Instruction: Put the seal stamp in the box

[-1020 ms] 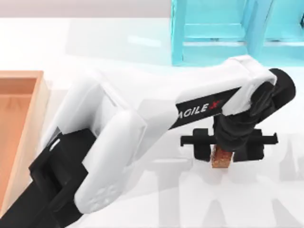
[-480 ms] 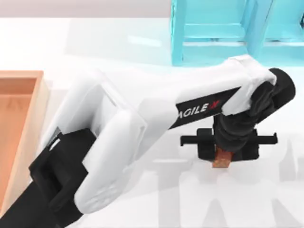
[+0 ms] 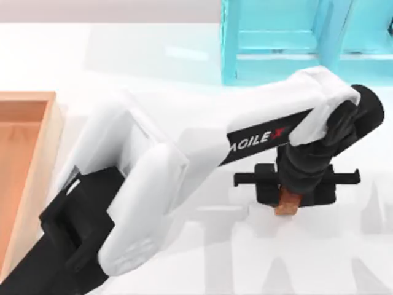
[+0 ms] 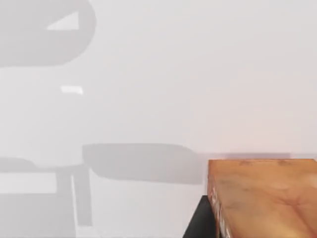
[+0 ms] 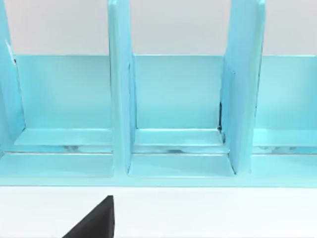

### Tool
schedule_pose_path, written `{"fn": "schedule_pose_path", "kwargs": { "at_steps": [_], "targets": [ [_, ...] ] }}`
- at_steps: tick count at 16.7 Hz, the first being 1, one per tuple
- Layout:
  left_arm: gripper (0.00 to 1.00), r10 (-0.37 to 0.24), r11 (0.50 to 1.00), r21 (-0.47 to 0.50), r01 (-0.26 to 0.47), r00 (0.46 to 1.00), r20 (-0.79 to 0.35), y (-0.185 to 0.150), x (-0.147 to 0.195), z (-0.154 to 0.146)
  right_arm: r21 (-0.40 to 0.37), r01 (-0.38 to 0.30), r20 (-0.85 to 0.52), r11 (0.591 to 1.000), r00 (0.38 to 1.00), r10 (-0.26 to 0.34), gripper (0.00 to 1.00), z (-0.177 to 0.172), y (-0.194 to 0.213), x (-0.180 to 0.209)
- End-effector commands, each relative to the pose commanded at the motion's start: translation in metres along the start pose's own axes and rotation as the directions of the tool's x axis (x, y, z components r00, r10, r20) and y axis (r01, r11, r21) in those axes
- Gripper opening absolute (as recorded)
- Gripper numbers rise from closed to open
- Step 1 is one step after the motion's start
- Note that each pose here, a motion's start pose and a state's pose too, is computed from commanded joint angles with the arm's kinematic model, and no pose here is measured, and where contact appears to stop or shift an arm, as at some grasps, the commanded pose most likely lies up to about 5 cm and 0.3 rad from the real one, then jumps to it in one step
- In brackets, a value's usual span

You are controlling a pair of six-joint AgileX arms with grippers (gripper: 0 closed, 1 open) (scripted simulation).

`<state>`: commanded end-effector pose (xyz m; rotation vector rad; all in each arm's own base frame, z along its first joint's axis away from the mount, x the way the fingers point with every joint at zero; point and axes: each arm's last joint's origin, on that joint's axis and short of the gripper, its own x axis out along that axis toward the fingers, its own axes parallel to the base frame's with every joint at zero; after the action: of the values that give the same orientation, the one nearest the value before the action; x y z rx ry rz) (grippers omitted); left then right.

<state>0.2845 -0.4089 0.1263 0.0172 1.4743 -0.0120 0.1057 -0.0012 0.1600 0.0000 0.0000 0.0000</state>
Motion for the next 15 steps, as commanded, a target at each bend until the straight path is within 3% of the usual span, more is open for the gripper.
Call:
{"fn": "schedule_pose_path", "kwargs": {
  "at_steps": [9, 15],
  "targets": [
    [0.0, -0.01, 1.0, 0.002, 0.01, 1.0, 0.008, -0.001, -0.086, 0.008, 0.0, 0.0, 0.0, 1.0, 1.0, 0.0, 1.0, 0.0, 0.0, 0.0],
    [0.0, -0.008, 1.0, 0.005, 0.008, 1.0, 0.006, 0.002, -0.095, 0.008, 0.0, 0.0, 0.0, 1.0, 1.0, 0.0, 1.0, 0.0, 0.0, 0.0]
  ]
}}
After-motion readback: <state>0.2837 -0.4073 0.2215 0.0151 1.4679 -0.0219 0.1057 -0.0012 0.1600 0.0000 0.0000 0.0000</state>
